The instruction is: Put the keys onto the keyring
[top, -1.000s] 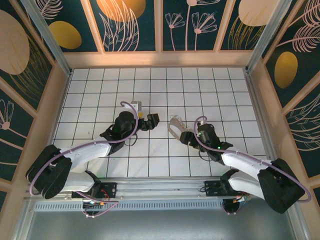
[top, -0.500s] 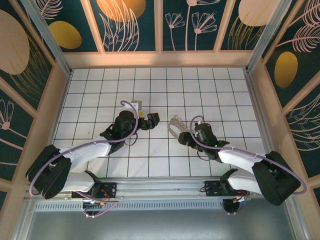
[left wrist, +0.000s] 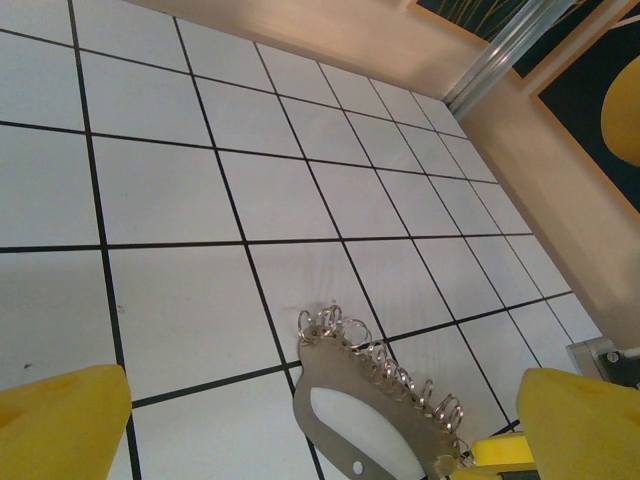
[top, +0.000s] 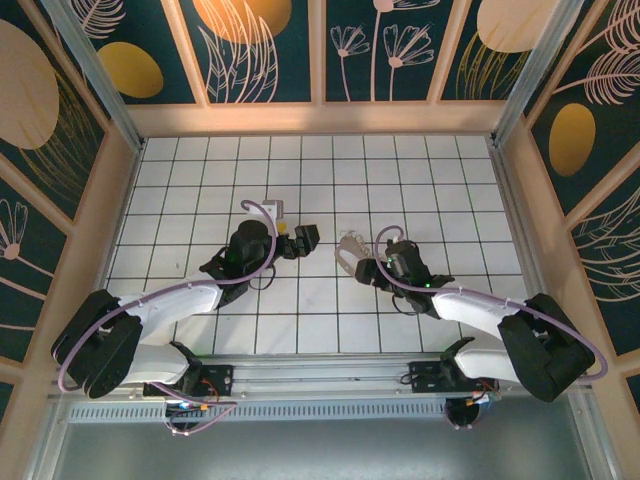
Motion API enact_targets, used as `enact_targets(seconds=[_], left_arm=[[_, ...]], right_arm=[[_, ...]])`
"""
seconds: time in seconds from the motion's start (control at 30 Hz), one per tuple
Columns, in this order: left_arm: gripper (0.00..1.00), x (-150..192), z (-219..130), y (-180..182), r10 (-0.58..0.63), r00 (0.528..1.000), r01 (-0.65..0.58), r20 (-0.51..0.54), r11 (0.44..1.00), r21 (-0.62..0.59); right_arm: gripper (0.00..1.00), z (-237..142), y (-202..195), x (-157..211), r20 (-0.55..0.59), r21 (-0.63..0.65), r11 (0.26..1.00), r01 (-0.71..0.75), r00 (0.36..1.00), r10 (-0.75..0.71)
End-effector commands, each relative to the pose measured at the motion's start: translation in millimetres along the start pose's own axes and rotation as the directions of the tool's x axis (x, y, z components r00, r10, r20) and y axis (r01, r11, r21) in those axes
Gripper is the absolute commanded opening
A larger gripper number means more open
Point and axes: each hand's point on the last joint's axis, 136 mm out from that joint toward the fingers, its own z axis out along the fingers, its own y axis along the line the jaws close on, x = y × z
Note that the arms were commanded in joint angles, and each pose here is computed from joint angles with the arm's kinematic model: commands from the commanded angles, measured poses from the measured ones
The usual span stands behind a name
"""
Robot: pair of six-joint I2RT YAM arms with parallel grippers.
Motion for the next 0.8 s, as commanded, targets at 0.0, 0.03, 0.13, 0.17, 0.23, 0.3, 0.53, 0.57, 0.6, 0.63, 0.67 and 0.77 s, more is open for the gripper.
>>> enact_targets(seconds=[0.0,0.03,0.13,0.17,0.23,0.3,0.53,0.57,0.6,0.63,0.67,0.77], left_arm=[[0.99,-8.2,-2.1,-9.0,0.004,1.000,-0.004,0.018,1.000,0.021],[0.99,-7.7,-2.0,-8.8,0.004,1.000,-0.004,0.017,1.000,0.021],[0.99,-7.7,-1.7,-9.3,0.004,1.000,-0.005,0.016,1.000,0.022],[0.98,-7.1,-1.4,-9.1,0.007,1.000,-0.007,0.014,1.000,0.022],[0.99,-7.6,-1.9,-9.8,0.008,1.000,-0.009,0.016,1.000,0.025],[0.99,-7.9,-1.5,-9.7,0.013,1.000,-0.013,0.017,1.000,0.024],[0.99,-3.9,1.6,-6.0,0.018,1.000,-0.018,0.005,1.000,0.010],[0.99,-2.4,1.9,-4.9,0.019,1.000,-0.019,0.001,1.000,0.007],[0.99,-2.2,1.6,-5.1,0.018,1.000,-0.018,0.001,1.000,0.008],[0.99,-2.4,1.5,-4.9,0.018,1.000,-0.018,0.002,1.000,0.007],[0.99,-1.6,1.4,-3.7,0.018,1.000,-0.018,0.000,1.000,0.003],[0.99,-1.7,-0.3,-3.1,0.018,1.000,-0.018,0.000,1.000,-0.002]], right_arm=[[0.81,0.5,0.2,-6.6,0.014,0.027,0.999,0.029,0.999,-0.029],[0.80,0.8,-0.7,-5.3,0.008,0.031,0.999,0.033,0.999,-0.033],[0.80,-1.5,-7.4,-6.4,0.021,0.062,0.998,0.033,0.999,-0.034],[0.79,-3.2,-6.9,-6.2,0.023,0.058,0.998,0.032,0.999,-0.033],[0.79,-6.4,-5.6,-6.7,0.027,0.051,0.998,0.033,0.999,-0.034],[0.78,-9.8,-3.5,-8.7,0.035,0.047,0.998,0.034,0.999,-0.036],[0.77,-12.9,-3.8,-23.8,0.083,0.084,0.995,0.047,0.995,-0.054],[0.77,-12.0,-0.4,-27.9,0.087,0.081,0.995,0.058,0.994,-0.065],[0.77,-10.8,2.5,-32.1,0.092,0.080,0.995,0.065,0.993,-0.072],[0.77,-8.8,5.3,-36.5,0.094,0.081,0.994,0.073,0.992,-0.081],[0.77,-6.4,7.2,-40.9,0.096,0.086,0.993,0.081,0.991,-0.089],[0.77,2.5,9.6,-48.1,0.090,0.093,0.991,0.094,0.991,-0.102]])
